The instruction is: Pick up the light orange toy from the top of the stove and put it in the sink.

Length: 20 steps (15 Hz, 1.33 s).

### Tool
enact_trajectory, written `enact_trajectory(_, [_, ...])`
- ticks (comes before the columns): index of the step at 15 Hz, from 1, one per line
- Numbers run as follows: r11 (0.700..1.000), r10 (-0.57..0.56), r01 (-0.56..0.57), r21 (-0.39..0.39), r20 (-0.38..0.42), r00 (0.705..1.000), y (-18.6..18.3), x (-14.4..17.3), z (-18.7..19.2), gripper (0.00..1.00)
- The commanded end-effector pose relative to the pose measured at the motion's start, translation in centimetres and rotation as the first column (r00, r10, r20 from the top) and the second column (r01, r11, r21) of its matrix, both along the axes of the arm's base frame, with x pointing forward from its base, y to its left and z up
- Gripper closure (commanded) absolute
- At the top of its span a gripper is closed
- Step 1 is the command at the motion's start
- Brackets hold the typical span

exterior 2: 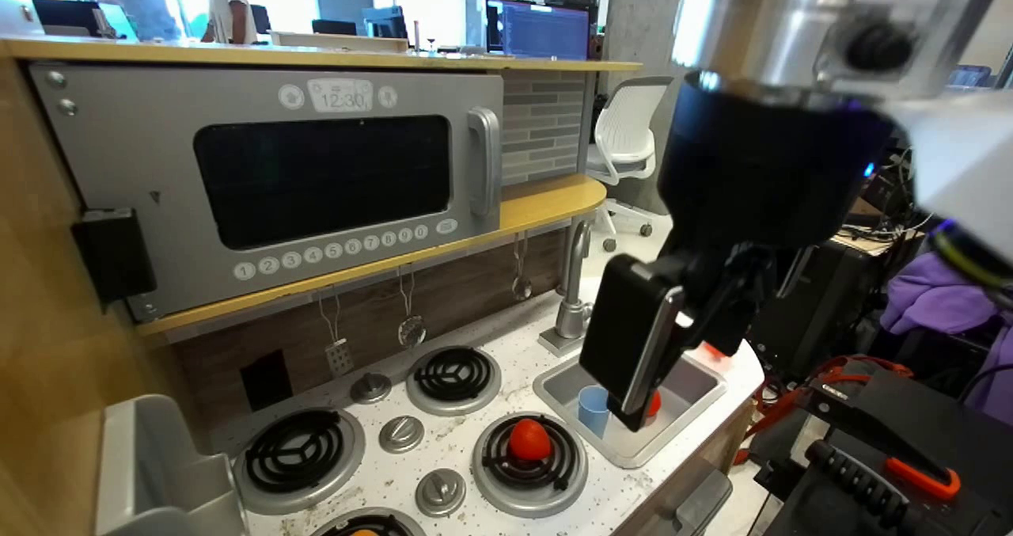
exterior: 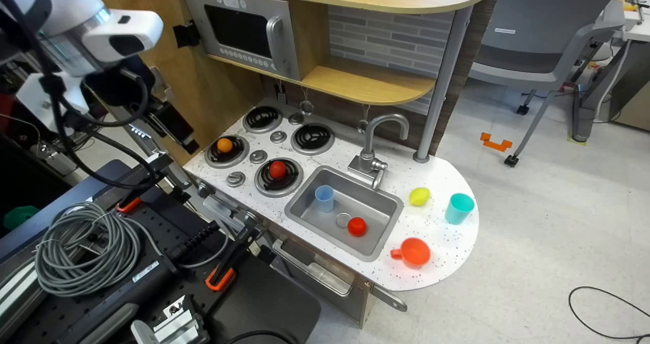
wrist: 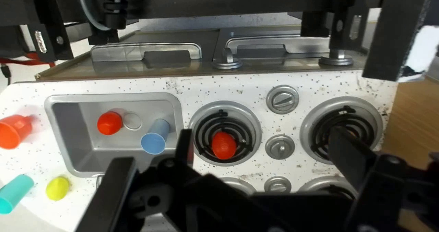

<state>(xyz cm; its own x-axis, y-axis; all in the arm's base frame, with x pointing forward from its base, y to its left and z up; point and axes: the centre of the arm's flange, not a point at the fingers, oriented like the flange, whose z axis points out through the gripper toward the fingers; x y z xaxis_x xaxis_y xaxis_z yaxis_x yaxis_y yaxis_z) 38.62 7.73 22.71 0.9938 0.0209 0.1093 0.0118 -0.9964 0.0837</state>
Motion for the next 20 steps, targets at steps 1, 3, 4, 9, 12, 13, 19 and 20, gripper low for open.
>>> enact_trajectory(1, [0.998,0.032,-0.031,-0.052,0.012,0.999,0.2,2.5,-5.5,0.0])
enact_trajectory(3, [0.994,0.084,-0.082,-0.078,0.015,0.996,0.6,3.5,-7.1,0.0])
enact_trajectory(4, [0.991,0.102,-0.1,-0.09,0.013,0.995,0.9,4.3,-7.9,0.0])
enact_trajectory(9, [0.968,0.23,-0.236,-0.09,-0.072,0.971,4.0,8.3,-13.6,0.0])
enact_trajectory(12, [0.965,0.241,-0.251,-0.075,-0.12,0.963,6.2,10.5,-17.7,0.0])
enact_trajectory(13, [0.962,0.257,-0.266,-0.068,-0.118,0.959,6.8,11.1,-18.7,0.0])
enact_trajectory(19, [0.918,0.393,-0.396,-0.029,-0.067,0.917,10.1,13.1,-20.5,0.0])
enact_trajectory(20, [0.905,0.423,-0.424,-0.019,-0.061,0.904,10.6,12.9,-20.4,0.0])
